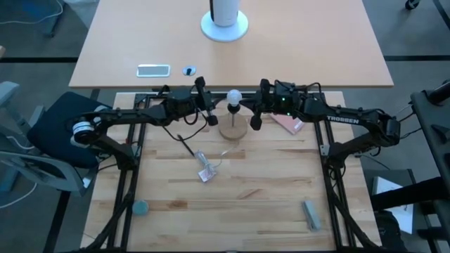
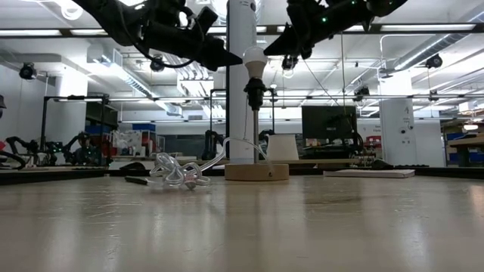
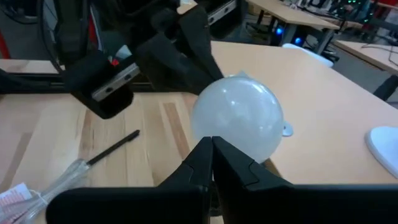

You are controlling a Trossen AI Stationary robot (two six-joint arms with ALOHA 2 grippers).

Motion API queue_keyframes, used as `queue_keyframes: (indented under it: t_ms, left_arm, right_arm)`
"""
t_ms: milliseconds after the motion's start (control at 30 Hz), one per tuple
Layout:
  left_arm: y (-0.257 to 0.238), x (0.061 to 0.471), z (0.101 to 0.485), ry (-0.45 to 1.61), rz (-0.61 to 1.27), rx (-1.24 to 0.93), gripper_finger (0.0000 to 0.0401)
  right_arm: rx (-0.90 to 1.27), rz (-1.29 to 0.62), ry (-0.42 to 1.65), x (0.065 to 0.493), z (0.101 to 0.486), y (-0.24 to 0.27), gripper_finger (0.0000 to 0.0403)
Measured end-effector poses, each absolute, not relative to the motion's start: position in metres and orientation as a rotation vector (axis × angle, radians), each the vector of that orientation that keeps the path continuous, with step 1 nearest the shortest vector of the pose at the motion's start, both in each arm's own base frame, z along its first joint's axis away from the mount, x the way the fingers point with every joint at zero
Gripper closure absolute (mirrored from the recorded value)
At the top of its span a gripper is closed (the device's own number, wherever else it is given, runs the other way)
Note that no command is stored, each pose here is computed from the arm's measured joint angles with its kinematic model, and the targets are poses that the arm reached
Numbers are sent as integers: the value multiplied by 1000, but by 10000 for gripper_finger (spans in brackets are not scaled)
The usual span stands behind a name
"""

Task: Screw lightbulb
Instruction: Remove the lightbulb from the lamp

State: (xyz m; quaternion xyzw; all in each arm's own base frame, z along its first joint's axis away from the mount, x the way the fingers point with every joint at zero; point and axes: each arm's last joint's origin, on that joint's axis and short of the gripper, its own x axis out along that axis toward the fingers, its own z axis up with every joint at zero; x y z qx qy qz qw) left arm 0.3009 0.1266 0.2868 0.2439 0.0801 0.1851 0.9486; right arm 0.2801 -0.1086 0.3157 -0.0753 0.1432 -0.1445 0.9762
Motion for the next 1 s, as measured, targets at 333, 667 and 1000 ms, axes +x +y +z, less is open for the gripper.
queue_keyframes:
  t_ms: [333,667,1000]
  left_arm:
    - [120,295,289,203,315,485,401]
    - [127,296,295,146,429,512,401]
    - [126,301,290,119,325,493,401]
  right_arm:
    - [-151,-342,323,276,315,-110,396]
    - [-159,-290,289,277,318,-107,396]
    - [-157,-333,312,278,315,-111,396]
